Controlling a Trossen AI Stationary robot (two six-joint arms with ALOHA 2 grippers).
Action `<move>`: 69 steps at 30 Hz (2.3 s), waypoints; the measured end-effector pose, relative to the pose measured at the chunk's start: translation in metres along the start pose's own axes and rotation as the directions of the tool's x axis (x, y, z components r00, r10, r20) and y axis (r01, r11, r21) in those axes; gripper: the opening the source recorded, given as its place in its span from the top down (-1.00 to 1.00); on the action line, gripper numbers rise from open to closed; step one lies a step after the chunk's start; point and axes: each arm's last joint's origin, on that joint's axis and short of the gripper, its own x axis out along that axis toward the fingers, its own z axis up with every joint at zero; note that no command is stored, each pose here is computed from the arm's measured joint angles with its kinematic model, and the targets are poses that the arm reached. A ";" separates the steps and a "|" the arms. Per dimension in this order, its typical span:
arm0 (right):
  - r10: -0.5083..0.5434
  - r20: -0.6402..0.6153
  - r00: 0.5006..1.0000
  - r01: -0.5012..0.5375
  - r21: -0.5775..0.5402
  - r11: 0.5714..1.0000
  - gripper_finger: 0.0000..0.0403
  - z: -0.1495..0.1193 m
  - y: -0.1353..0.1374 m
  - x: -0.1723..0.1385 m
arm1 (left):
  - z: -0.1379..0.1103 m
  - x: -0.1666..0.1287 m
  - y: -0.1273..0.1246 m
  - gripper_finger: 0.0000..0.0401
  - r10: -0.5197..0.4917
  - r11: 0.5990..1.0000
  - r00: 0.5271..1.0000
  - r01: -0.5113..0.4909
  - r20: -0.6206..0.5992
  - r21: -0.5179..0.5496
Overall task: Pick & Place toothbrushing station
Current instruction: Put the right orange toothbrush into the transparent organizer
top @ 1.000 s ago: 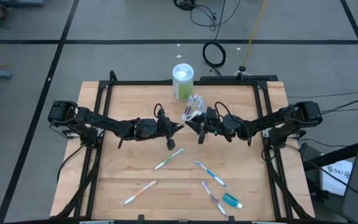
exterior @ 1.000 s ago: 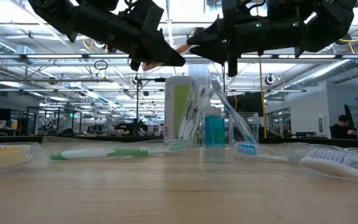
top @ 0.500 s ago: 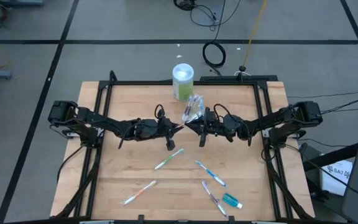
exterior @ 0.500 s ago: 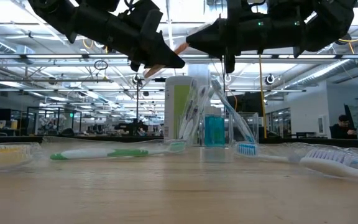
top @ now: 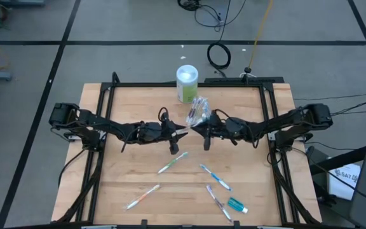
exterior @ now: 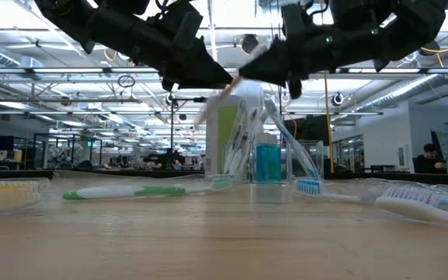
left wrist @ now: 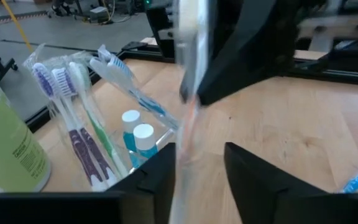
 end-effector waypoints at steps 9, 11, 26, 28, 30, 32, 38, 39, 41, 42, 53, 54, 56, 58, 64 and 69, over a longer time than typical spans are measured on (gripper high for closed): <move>-0.146 -0.089 0.985 0.139 -0.083 0.987 0.92 0.026 -0.006 -0.037 | -0.002 0.000 0.000 -0.05 0.002 1.000 1.000 -0.002 -0.023 0.005; -0.183 -0.096 0.978 0.174 -0.094 0.980 0.92 0.034 -0.008 -0.050 | -0.002 0.000 0.000 -0.06 0.003 1.000 1.000 -0.003 -0.022 0.004; -0.337 -0.246 0.909 0.342 -0.022 0.939 0.92 0.044 -0.023 -0.115 | -0.002 0.000 0.000 -0.07 0.003 1.000 1.000 -0.003 -0.021 0.005; -0.348 -0.279 0.895 0.355 -0.026 0.934 0.91 0.040 -0.024 -0.114 | -0.002 0.000 0.000 -0.07 0.003 1.000 1.000 -0.003 -0.021 0.005; -0.357 -0.307 0.882 0.364 -0.037 0.931 0.91 0.036 -0.024 -0.113 | -0.002 0.000 0.000 -0.07 0.003 1.000 1.000 -0.003 -0.021 0.005; -0.362 -0.319 0.876 0.368 -0.045 0.929 0.91 0.034 -0.024 -0.110 | -0.002 0.000 0.001 -0.07 0.004 1.000 1.000 -0.004 -0.021 0.004; -0.382 -0.376 0.844 0.385 -0.070 0.920 0.91 0.021 -0.024 -0.097 | -0.002 0.000 0.001 -0.07 0.006 1.000 1.000 -0.005 -0.020 0.004; -0.386 -0.390 0.836 0.387 -0.080 0.919 0.91 0.018 -0.024 -0.094 | -0.002 0.000 0.001 -0.07 0.006 1.000 1.000 -0.006 -0.020 0.004; -0.394 -0.413 0.821 0.390 -0.097 0.916 0.91 0.012 -0.025 -0.089 | -0.002 0.000 0.001 -0.07 0.006 1.000 1.000 -0.006 -0.020 0.004; -0.398 -0.423 0.814 0.392 -0.106 0.914 0.91 0.010 -0.025 -0.087 | -0.002 0.000 0.001 -0.07 0.006 1.000 1.000 -0.006 -0.020 0.004; -0.414 -0.505 0.758 0.389 -0.159 0.907 0.68 -0.005 -0.033 -0.076 | -0.002 0.000 0.001 -0.07 0.006 1.000 1.000 -0.006 -0.020 0.004; -0.417 -0.499 0.759 0.388 -0.168 0.906 0.64 -0.005 -0.034 -0.075 | -0.002 0.000 0.001 -0.07 0.006 1.000 1.000 -0.006 -0.021 0.004; -0.439 -0.481 0.759 0.396 -0.194 0.897 0.54 -0.002 -0.036 -0.075 | -0.002 0.000 0.001 -0.07 0.006 1.000 1.000 -0.006 -0.022 0.004; -0.471 -0.463 0.751 0.409 -0.234 0.882 0.45 -0.001 -0.039 -0.075 | -0.003 0.000 0.001 -0.07 0.006 1.000 1.000 -0.006 -0.026 0.006; -0.519 -0.388 0.761 0.458 -0.245 0.855 0.25 0.010 -0.044 -0.079 | -0.007 0.000 0.001 -0.07 -0.005 1.000 0.998 0.006 -0.070 0.014; -0.498 -0.362 0.788 0.453 -0.206 0.867 0.15 0.017 -0.043 -0.083 | -0.014 -0.001 -0.001 -0.07 -0.111 0.993 0.982 0.105 -0.151 -0.046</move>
